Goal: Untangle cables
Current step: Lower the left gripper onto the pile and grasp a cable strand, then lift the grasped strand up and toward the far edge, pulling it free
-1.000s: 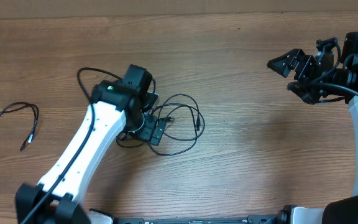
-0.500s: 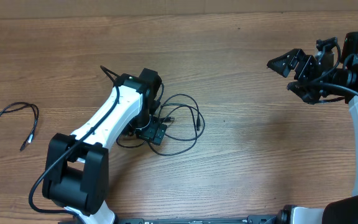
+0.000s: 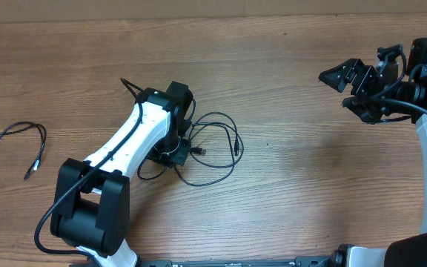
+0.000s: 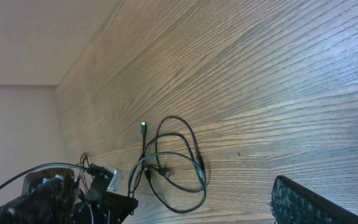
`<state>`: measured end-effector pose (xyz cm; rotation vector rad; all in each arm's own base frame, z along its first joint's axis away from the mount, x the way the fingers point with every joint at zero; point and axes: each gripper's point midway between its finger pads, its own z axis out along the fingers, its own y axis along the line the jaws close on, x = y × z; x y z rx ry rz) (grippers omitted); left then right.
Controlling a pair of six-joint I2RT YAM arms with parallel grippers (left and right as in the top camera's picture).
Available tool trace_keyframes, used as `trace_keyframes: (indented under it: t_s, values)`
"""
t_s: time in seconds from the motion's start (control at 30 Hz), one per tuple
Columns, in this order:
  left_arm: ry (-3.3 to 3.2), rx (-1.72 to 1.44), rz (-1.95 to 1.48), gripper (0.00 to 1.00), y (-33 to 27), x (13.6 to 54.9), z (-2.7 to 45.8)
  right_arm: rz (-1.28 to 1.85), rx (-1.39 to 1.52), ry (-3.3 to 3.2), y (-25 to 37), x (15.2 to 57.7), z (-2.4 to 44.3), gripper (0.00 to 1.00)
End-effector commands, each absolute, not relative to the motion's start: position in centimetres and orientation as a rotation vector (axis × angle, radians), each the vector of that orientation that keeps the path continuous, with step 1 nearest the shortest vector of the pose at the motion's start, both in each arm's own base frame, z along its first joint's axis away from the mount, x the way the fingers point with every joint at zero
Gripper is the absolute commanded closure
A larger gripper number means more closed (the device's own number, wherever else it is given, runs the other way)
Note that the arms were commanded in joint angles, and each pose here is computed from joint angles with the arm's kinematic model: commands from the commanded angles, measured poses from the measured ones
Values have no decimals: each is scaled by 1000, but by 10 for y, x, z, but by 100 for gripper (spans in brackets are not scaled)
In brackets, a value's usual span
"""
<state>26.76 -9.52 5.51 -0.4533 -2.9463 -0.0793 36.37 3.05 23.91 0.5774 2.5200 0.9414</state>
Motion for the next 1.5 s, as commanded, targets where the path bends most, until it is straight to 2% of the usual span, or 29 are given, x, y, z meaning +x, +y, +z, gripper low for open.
trace_keyframes:
  t_s: [0.0,0.13,0.33,0.5,0.77,1.0,1.3,1.47]
  values:
    - [-2931,-466,-91,96,-95,265,55,940,540,2485,30,367,253,2]
    - [-2902,-525,-90,96,-95,266,73,940,540,2485,30,367,253,2]
    - [-2976,-596,-10,96,-111,290,138,940,540,2485,30,367,253,2]
    - [-3189,-692,261,96,-148,326,218,939,540,2485,30,367,253,2]
    - [-3502,-781,593,96,-176,355,335,939,540,2485,30,367,253,2]
    - [-3715,-845,744,96,-177,358,413,939,540,2485,30,367,253,2]
    - [-3898,-893,920,96,-175,352,479,936,530,2486,30,367,253,2]
    - [-3987,-734,1160,96,-176,355,516,933,521,2486,30,367,253,2]
